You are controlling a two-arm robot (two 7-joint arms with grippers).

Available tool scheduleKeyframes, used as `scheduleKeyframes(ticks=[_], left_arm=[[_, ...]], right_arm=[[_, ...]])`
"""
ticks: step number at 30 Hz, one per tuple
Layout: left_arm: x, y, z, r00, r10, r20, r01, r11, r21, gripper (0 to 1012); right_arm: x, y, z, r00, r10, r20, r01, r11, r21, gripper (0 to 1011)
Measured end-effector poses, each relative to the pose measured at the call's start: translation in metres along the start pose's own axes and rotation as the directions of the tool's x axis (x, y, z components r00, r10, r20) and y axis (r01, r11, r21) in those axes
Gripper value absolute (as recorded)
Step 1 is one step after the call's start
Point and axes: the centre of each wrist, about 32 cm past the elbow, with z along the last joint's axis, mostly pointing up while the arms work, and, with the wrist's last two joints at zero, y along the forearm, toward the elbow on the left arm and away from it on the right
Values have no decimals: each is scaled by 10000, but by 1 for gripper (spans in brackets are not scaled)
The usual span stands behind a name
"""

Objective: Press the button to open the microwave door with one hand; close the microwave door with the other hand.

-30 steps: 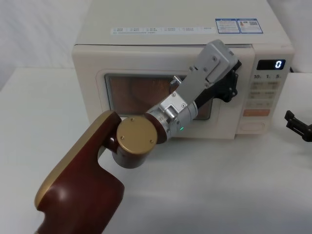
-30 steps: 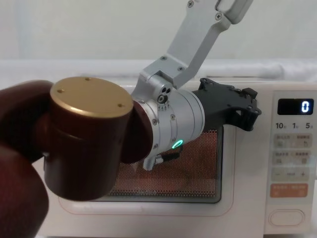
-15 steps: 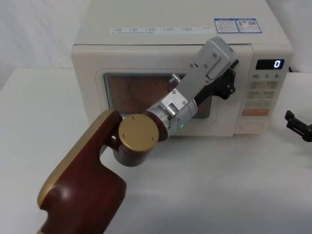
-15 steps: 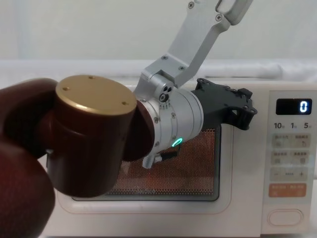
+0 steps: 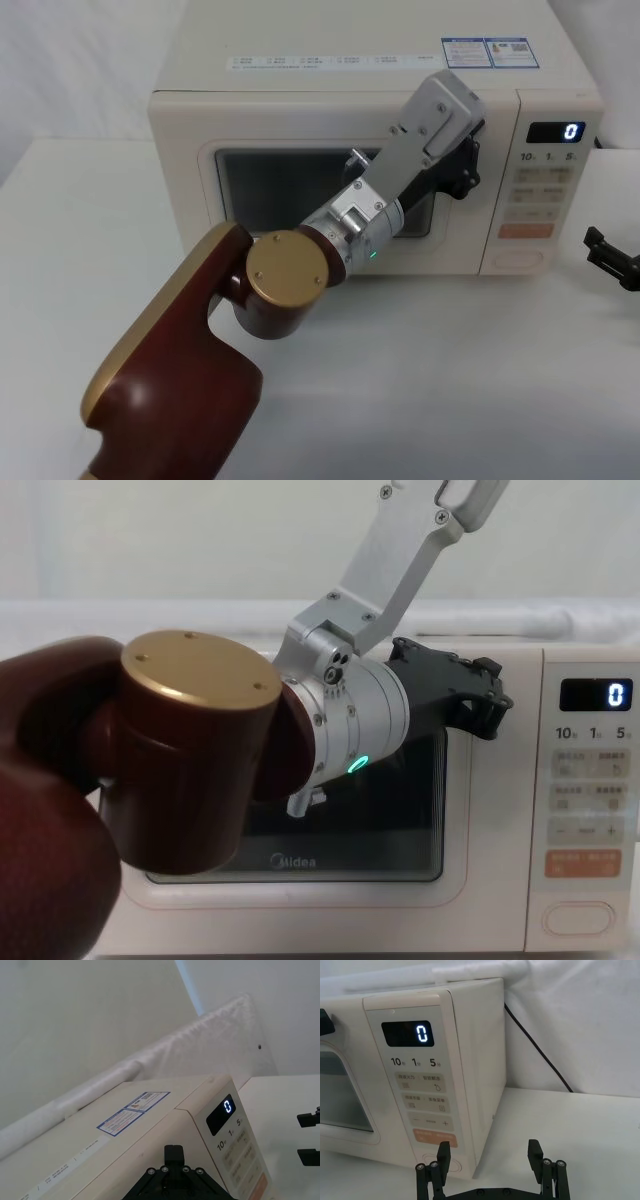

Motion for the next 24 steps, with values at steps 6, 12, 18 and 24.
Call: scheduleKeyframes(ticks=[6,12,18,24], left_arm=[[-28,43,35,9980,-334,-531,309,9984,-468,0],[-78,161,70,9941,-681,-846,613,9948,-811,0],[-116,380,46,9911,-747,-1104,654,9942,-855,0],[-153,610,-37,9898,-481,-1341,395,9970,-660,0]], right_arm=[[0,0,0,10000,-1,0,1,10000,0,1002],[0,0,0,10000,-1,-1,1,10000,1,1002],[0,0,0,10000,0,-1,0,10000,1,1002],[0,0,0,10000,-1,0,1,10000,0,1002]])
